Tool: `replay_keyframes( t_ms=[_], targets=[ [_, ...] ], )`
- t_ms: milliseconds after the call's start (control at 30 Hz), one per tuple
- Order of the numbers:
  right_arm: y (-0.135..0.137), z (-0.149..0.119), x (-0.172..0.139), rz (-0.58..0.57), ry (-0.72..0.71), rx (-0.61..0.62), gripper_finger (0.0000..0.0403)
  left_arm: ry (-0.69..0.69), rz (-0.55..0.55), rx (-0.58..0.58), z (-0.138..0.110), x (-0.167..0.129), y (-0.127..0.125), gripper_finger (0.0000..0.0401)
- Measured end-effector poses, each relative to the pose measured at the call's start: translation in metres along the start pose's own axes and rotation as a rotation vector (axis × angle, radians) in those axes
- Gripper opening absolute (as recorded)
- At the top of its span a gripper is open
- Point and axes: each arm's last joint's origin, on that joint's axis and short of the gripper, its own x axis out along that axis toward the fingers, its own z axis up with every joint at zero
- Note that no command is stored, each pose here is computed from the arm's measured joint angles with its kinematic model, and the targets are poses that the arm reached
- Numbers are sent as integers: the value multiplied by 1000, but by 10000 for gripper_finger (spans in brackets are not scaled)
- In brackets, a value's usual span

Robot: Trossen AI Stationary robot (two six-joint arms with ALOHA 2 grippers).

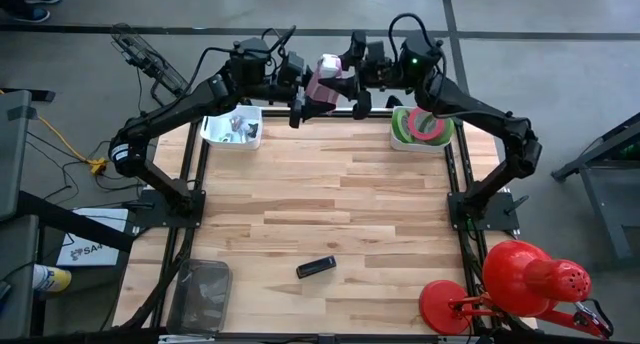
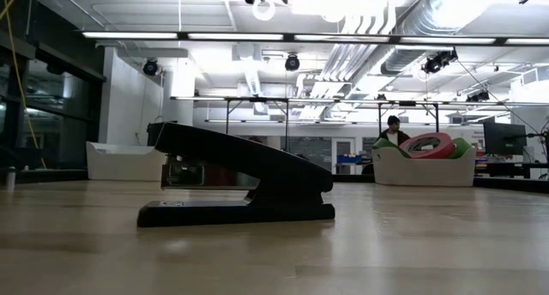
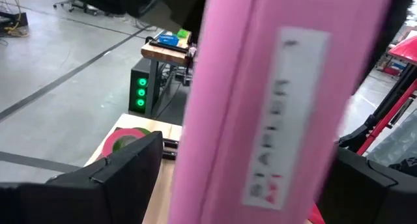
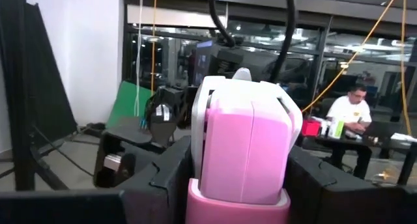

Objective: Pick and place Stapler, Stapler remover, tape
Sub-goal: Put the pink stapler into the black bin

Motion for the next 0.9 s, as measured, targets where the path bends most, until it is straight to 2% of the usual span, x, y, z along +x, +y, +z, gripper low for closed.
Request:
replay_keyframes(
  t_ms=[367,767,900],
  targets=[
    [-2,1,1,-36,-28,-15,162,9,5,-5,-1,0,0,330],
    [-1,1,3,-30,-37,-1,162,8,11,-4,-1,0,1,260],
    [0,1,3,-30,-34,2,162,6,25,-1,-1,0,1,223]
  ],
)
